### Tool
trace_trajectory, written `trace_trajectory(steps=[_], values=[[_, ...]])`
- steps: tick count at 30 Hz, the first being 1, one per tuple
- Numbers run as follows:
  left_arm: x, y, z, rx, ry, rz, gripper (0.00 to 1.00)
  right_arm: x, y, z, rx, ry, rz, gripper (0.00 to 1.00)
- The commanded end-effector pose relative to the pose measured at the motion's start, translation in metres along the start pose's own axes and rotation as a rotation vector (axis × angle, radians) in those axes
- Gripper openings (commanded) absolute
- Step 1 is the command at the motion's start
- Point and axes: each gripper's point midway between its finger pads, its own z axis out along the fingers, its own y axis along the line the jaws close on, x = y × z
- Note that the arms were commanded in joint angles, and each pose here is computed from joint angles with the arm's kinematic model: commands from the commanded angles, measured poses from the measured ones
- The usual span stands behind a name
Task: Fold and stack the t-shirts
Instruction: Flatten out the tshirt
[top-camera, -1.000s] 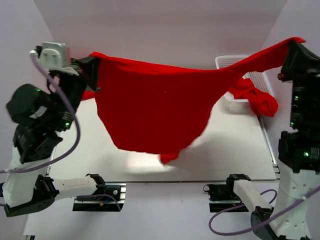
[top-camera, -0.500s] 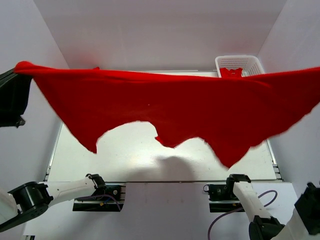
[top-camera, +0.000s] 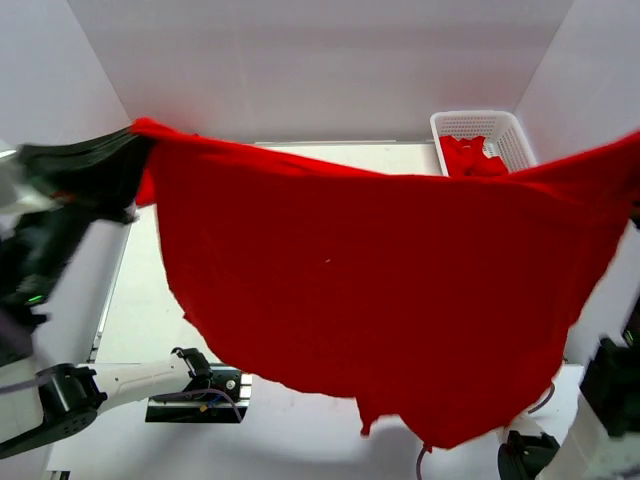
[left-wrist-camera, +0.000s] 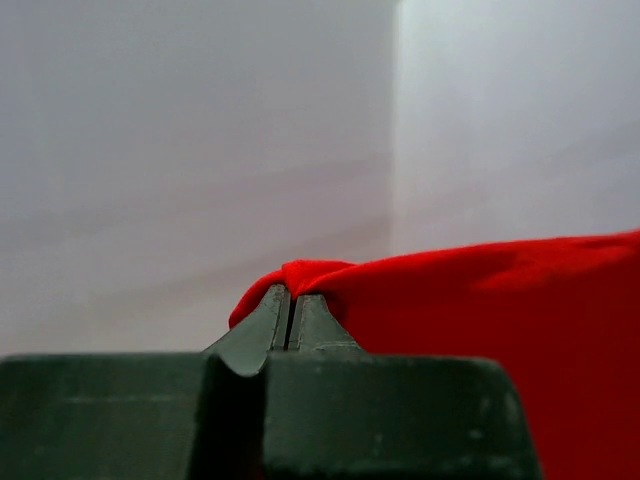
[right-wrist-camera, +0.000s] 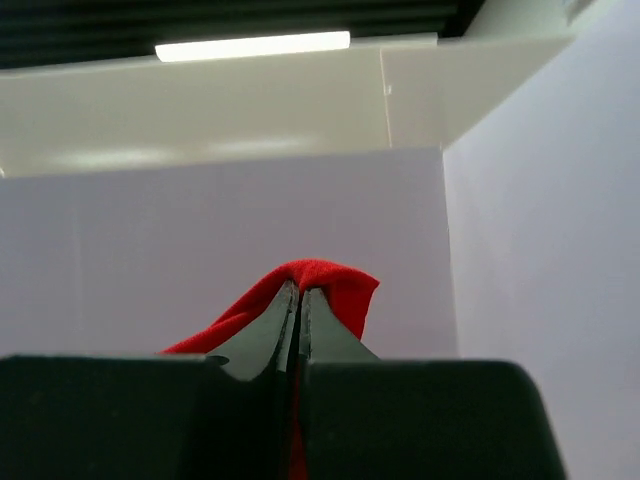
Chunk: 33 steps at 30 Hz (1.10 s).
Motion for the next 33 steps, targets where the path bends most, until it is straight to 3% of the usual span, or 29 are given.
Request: trace_trajectory(steps=[1, 2, 3, 5, 6, 7, 10, 11, 19, 24, 26, 28, 29, 30, 32, 33], values=[[0.060, 0.026, 0.033, -0.224, 0.114, 0.049, 0.00, 0.099, -0.009, 0.028, 0.022, 0.166, 0.009, 0.00], [0.074, 0.038, 0.033, -0.316, 0.140, 0.048, 0.00, 0.138, -0.010, 0.028, 0.019, 0.241, 0.023, 0.00], [0.112, 0.036, 0.039, -0.346, 0.207, 0.074, 0.00, 0.161, -0.008, 0.027, 0.006, 0.288, 0.036, 0.00], [0.132, 0.053, 0.038, -0.495, 0.192, 0.056, 0.00, 0.211, -0.007, 0.021, -0.007, 0.362, 0.068, 0.00], [0.168, 0.053, 0.038, -0.520, 0.251, 0.089, 0.00, 0.237, -0.009, 0.021, -0.003, 0.406, 0.076, 0.00], [0.174, 0.057, 0.038, -0.563, 0.235, 0.082, 0.00, 0.252, -0.009, 0.019, -0.003, 0.427, 0.082, 0.00], [0.236, 0.068, 0.027, -0.703, 0.348, 0.138, 0.00, 0.352, -0.015, -0.004, 0.015, 0.606, 0.130, 0.00], [0.246, 0.076, 0.023, -0.779, 0.349, 0.141, 0.00, 0.371, -0.003, -0.012, -0.049, 0.644, 0.165, 0.00], [0.417, 0.107, 0.028, -0.860, 0.628, 0.205, 0.00, 0.549, 0.018, -0.081, -0.124, 1.011, 0.369, 0.00], [0.505, 0.151, 0.034, -0.910, 0.756, 0.238, 0.00, 0.615, 0.033, -0.087, -0.200, 1.124, 0.430, 0.00], [0.519, 0.178, 0.037, -0.944, 0.760, 0.228, 0.00, 0.646, 0.029, -0.092, -0.193, 1.164, 0.424, 0.00], [0.527, 0.206, 0.050, -0.964, 0.721, 0.189, 0.00, 0.649, 0.047, -0.078, -0.229, 1.148, 0.417, 0.00], [0.557, 0.216, 0.044, -0.967, 0.774, 0.198, 0.00, 0.673, 0.048, -0.091, -0.224, 1.189, 0.406, 0.00], [0.571, 0.222, 0.049, -0.938, 0.789, 0.179, 0.00, 0.670, 0.051, -0.075, -0.236, 1.163, 0.401, 0.00], [0.581, 0.250, 0.057, -0.966, 0.774, 0.163, 0.00, 0.699, 0.051, -0.090, -0.225, 1.219, 0.387, 0.00], [0.614, 0.255, 0.051, -0.938, 0.830, 0.151, 0.00, 0.707, 0.052, -0.087, -0.229, 1.219, 0.384, 0.00]])
